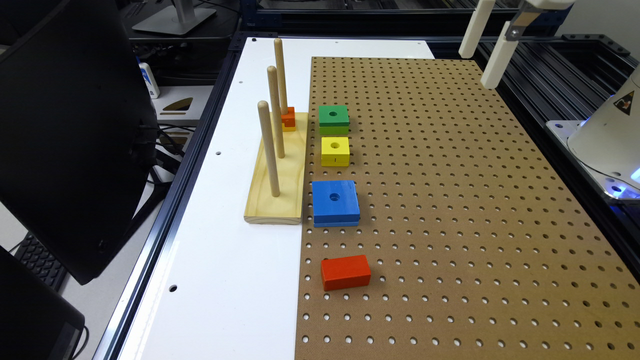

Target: Pick up yellow block.

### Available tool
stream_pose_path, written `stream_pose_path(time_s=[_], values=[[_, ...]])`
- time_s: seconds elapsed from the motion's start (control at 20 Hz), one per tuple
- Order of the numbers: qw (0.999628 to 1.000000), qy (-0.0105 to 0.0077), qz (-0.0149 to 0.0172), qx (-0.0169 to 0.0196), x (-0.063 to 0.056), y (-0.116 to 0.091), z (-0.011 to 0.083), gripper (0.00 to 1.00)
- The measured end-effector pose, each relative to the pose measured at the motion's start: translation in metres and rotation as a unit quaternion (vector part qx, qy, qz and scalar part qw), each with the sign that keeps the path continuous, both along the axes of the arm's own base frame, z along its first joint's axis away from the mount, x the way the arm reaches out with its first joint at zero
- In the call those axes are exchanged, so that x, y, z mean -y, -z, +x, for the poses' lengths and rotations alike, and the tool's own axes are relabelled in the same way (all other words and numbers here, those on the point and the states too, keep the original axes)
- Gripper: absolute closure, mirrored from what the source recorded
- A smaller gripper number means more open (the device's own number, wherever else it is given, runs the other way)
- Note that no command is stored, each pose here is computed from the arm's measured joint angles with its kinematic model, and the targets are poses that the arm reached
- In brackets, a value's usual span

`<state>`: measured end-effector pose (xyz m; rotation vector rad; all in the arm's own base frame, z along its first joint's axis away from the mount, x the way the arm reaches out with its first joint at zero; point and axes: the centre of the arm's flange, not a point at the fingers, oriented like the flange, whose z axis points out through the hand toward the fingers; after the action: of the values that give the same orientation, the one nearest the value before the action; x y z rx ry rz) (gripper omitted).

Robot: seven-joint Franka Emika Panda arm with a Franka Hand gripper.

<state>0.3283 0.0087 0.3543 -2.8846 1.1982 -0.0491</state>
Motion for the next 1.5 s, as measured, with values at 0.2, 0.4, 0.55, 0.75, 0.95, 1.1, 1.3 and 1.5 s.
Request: stream_pose_path(time_s=[0.2, 0.4, 0.55, 0.75, 0.95, 1.1, 1.3, 1.5], values=[[0.999967, 0.0020, -0.0001, 0.0078, 0.002, 0.004, 0.0107, 0.00], [0.999957, 0.0036, 0.0003, 0.0085, 0.004, 0.007, 0.0354, 0.00], [0.999988, 0.0044, 0.0008, 0.0022, 0.005, 0.009, 0.0511, 0.00], [0.999986, 0.0046, 0.0014, -0.0022, 0.005, 0.012, 0.0590, 0.00], [0.999988, 0.0046, 0.0015, -0.0002, 0.005, 0.010, 0.0613, 0.00], [0.999986, 0.0046, 0.0017, 0.0016, 0.005, 0.008, 0.0665, 0.00], [0.999985, 0.0046, 0.0021, 0.0021, 0.005, 0.007, 0.0736, 0.00], [0.999982, 0.0043, 0.0031, 0.0030, 0.005, 0.005, 0.0893, 0.00]])
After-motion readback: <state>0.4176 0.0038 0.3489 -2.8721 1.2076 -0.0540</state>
